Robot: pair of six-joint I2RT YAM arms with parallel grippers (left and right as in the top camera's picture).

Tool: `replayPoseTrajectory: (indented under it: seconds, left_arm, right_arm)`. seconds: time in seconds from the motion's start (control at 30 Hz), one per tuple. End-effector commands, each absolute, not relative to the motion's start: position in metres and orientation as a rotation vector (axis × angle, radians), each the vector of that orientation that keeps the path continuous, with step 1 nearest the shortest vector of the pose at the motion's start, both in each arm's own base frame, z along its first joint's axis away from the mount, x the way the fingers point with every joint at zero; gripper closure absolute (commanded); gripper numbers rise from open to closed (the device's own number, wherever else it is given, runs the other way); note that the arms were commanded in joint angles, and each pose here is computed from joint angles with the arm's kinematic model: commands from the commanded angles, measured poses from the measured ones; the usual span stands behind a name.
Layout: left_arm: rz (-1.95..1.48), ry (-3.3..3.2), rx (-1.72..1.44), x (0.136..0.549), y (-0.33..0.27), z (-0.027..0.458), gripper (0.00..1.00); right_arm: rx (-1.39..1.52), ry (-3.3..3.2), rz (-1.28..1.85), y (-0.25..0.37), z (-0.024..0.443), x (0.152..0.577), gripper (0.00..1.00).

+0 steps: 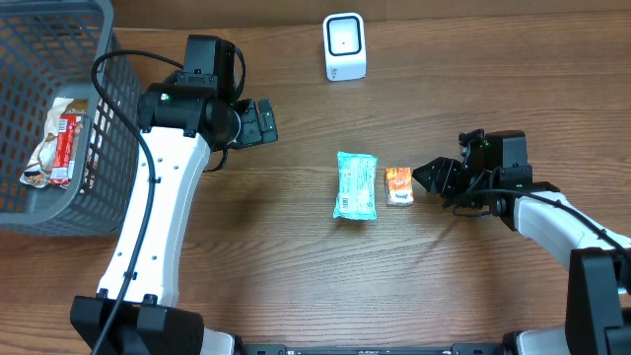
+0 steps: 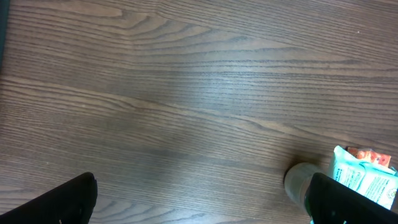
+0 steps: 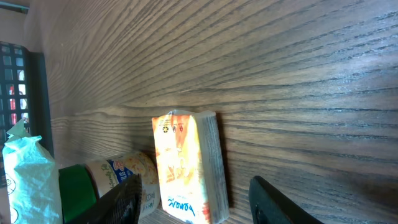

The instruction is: Scan the item barcode

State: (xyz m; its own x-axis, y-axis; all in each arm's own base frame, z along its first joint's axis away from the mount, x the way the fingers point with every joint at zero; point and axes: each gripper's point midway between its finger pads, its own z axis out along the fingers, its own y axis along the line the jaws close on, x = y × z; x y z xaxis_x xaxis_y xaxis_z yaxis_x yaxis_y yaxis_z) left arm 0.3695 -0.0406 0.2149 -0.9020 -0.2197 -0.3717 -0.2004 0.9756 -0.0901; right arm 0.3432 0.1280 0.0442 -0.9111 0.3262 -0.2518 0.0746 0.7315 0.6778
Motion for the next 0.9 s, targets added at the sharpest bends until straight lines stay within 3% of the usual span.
replayPoseTrajectory:
  seconds: [0.0,0.13,0.23,0.3,0.73,0.87]
  left_arm:
    - [-0.059,2.715,-0.308,0.371,-0.039,0.22,0.0]
    - [-0.059,2.715,-0.308,0.371,-0.039,0.22,0.0]
    - [-0.059,2.715,-0.308,0.371,-0.039,0.22,0.0]
    - [-0.059,2.715,-0.308,0.371,-0.039,0.22,0.0]
    - [-0.059,2.715,-0.308,0.371,-0.039,0.22,0.0]
    - [-0.059,2.715,-0.308,0.371,-0.039,0.22,0.0]
  right_arm:
    - [0.286,2.55,1.003,0.129,0.055,0.346,0.45]
    - [0.258,2.554,1.01,0.137,0.055,0.344,0.59]
    - [0.227,2.554,1.018,0.144,0.056,0.342,0.79]
    - [0.205,2.545,1.021,0.148,0.058,0.343,0.85]
    - [0.079,2.53,0.898,0.18,0.052,0.345,0.87]
    - [0.184,2.548,0.741,0.17,0.041,0.349,0.89]
